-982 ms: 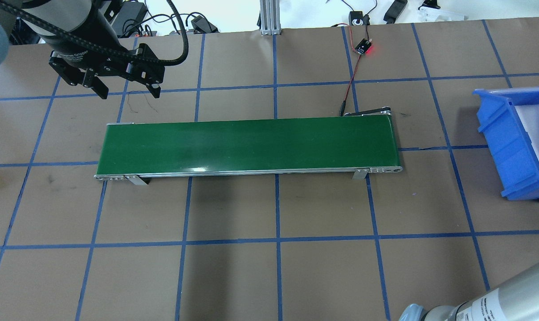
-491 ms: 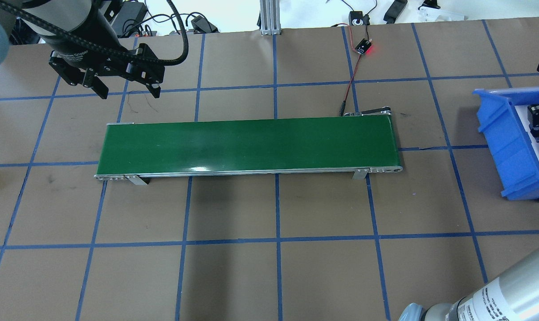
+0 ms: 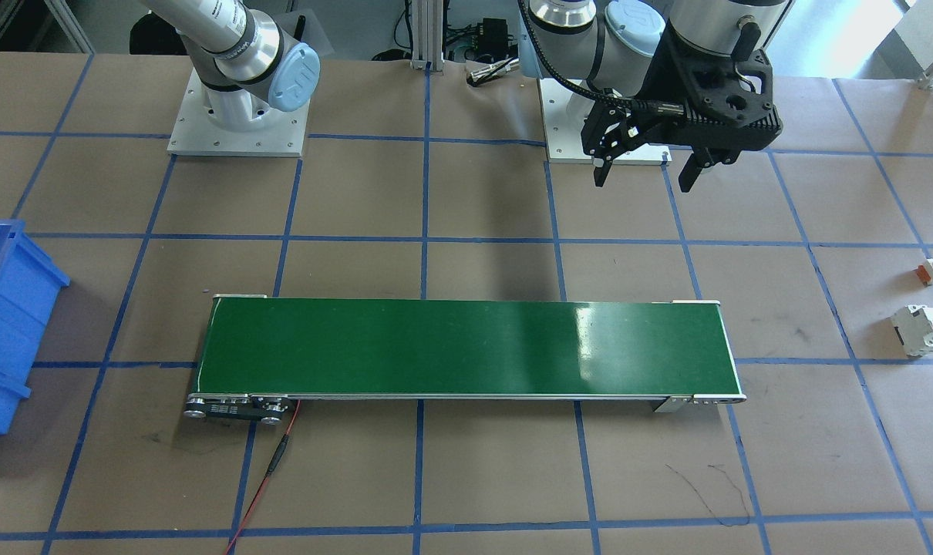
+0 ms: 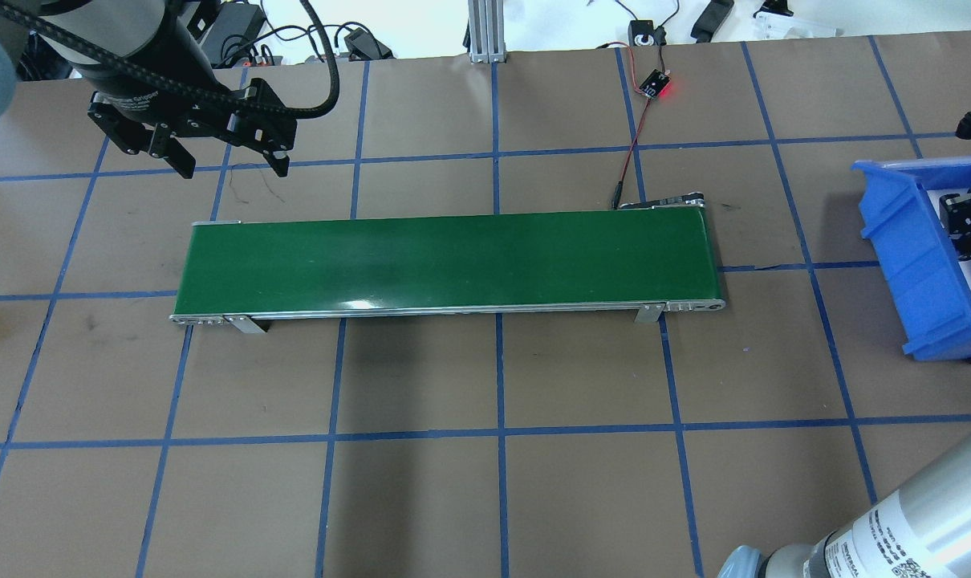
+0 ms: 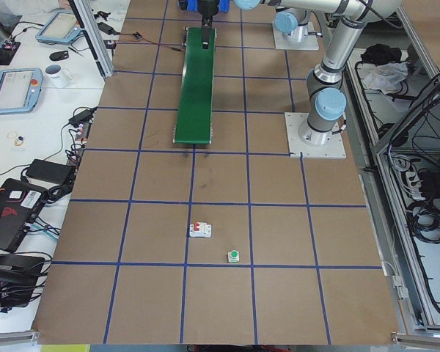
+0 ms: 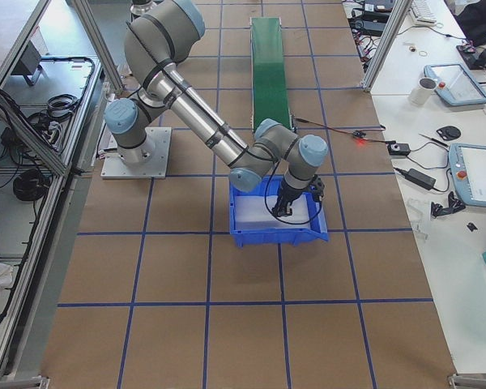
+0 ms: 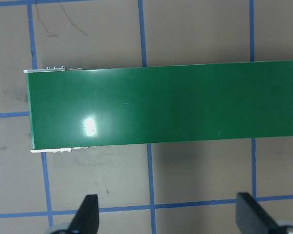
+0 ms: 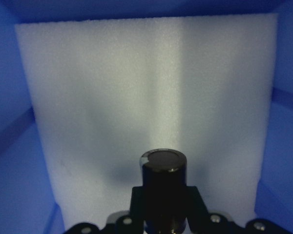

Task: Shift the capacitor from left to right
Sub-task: 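Open the right gripper to drop the capacitor into the bin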

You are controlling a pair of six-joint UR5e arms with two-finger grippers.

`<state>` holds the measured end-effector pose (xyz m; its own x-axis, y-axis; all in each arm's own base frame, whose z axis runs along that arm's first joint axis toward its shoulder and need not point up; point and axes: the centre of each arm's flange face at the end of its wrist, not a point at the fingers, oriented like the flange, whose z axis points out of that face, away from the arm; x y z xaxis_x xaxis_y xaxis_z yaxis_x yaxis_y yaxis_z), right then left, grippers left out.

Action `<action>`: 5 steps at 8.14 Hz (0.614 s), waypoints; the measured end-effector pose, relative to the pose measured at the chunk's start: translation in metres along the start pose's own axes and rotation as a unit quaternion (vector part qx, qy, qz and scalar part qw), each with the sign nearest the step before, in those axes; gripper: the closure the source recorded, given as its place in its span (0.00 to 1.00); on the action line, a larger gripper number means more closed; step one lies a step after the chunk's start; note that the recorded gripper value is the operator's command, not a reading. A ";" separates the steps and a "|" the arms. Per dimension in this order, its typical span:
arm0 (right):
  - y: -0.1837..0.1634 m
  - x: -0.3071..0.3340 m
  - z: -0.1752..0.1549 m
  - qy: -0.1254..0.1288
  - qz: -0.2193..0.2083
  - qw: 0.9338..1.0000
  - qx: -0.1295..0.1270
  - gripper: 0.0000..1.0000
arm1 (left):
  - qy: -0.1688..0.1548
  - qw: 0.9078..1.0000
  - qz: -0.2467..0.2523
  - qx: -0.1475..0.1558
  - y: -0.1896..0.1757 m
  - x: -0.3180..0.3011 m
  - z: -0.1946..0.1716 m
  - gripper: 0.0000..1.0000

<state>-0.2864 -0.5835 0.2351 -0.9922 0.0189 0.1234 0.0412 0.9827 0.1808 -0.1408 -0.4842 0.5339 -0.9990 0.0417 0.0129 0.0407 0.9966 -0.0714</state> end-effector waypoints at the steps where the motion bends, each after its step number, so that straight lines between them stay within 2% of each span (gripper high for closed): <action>1: -0.001 0.000 0.001 0.000 0.000 1.000 0.001 0.00 | 0.000 1.000 0.000 0.000 0.000 0.000 0.000 0.00; 3: 0.001 0.000 -0.005 0.003 -0.001 1.000 0.005 0.00 | 0.000 1.000 0.000 0.000 0.000 0.000 0.000 0.00; 4: 0.006 0.000 -0.016 0.006 -0.003 1.000 0.007 0.00 | 0.000 1.000 0.000 0.000 0.000 0.000 0.000 0.00; 5: 0.019 -0.001 -0.041 0.009 -0.006 1.000 0.006 0.00 | 0.000 1.000 0.000 0.000 0.000 0.000 0.000 0.00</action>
<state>-0.2796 -0.5726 0.2781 -0.9903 0.0030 0.1392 0.0270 0.9850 0.1706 -0.1408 -0.4842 0.5339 -0.9990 0.0418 0.0129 0.0408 0.9966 -0.0714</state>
